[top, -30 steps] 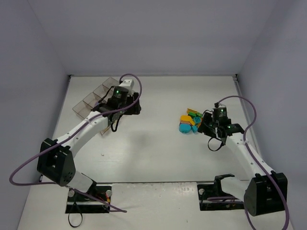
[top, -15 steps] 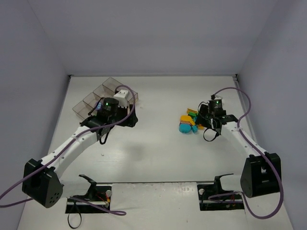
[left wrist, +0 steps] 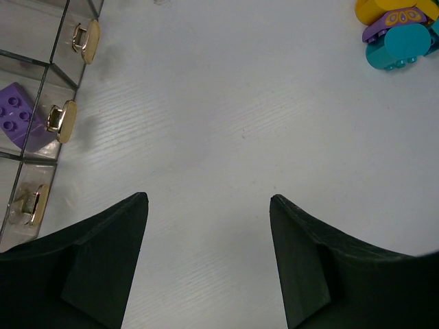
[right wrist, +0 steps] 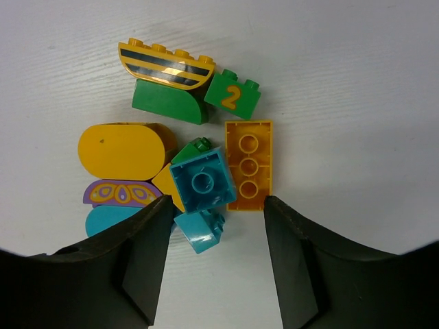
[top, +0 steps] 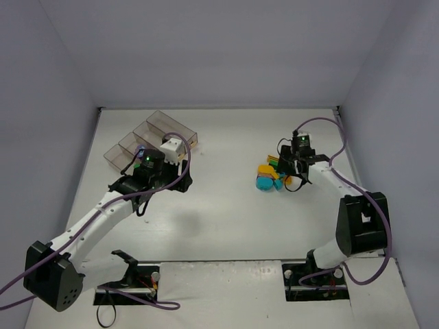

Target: Sort the legos into containers by color

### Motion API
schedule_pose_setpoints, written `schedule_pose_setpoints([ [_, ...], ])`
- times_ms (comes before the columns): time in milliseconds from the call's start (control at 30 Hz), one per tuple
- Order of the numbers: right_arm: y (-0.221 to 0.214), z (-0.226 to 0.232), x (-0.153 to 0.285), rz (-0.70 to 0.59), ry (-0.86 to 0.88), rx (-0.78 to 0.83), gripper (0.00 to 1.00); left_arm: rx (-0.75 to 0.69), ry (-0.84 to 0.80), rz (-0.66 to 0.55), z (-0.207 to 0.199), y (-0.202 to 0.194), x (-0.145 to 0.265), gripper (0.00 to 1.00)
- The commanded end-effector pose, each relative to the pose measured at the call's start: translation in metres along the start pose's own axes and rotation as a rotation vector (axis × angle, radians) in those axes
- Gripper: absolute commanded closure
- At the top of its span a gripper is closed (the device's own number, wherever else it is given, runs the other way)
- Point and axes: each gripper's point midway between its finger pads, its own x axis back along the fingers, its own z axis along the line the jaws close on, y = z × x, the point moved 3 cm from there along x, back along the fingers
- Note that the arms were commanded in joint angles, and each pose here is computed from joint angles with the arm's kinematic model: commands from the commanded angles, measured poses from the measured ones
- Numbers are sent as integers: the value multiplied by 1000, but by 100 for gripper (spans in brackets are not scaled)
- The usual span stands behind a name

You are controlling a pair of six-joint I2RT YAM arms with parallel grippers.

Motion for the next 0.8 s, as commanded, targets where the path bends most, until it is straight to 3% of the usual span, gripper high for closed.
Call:
schedule_pose_setpoints([
  [0, 25, 8, 1, -77, 22, 61, 48, -33, -3, -93, -1, 25, 7, 34],
  [367, 21, 17, -8, -54, 82, 186, 47, -30, -4, -96, -1, 27, 7, 34],
  [767, 12, 16, -23, -39, 80, 201, 64, -30, -21, -104, -4, 28, 9, 34],
])
